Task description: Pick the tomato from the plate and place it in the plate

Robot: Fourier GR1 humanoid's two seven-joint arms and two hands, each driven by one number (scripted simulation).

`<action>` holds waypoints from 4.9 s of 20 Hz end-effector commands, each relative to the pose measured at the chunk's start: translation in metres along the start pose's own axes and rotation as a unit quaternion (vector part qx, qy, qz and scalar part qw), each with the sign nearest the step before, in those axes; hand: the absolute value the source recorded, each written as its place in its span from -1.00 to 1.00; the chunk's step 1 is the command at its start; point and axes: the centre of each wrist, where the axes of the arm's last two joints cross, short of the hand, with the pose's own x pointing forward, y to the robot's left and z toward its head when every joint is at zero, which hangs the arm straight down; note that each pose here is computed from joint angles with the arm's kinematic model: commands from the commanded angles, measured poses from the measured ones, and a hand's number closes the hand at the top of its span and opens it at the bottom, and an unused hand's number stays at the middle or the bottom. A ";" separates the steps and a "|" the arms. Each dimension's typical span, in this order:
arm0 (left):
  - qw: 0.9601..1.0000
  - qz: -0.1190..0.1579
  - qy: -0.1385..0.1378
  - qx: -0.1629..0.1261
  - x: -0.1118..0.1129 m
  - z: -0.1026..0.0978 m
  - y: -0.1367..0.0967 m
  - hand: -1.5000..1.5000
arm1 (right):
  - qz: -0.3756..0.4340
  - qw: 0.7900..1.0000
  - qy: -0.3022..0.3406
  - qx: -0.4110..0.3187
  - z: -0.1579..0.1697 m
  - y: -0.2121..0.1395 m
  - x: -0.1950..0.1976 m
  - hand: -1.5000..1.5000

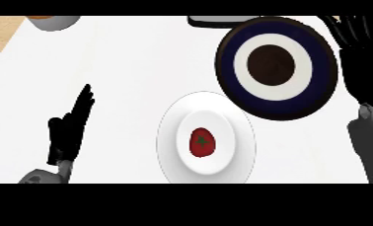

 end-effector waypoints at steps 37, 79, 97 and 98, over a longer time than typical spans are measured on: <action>0.998 0.020 0.056 -0.001 0.034 -0.011 -0.010 0.00 | 0.412 0.787 0.142 0.438 0.060 0.117 -0.048 -1.00; 0.998 0.017 0.055 -0.002 0.005 0.021 -0.021 0.00 | 0.443 0.731 0.152 0.496 0.076 0.150 -0.128 1.00; 0.999 0.017 0.049 0.010 0.021 0.002 -0.012 0.00 | 0.517 0.759 -0.123 0.376 0.096 0.099 -0.053 1.00; 0.998 0.019 0.056 -0.001 0.015 -0.003 -0.009 0.00 | 0.504 0.770 -0.131 0.368 0.097 0.094 -0.045 1.00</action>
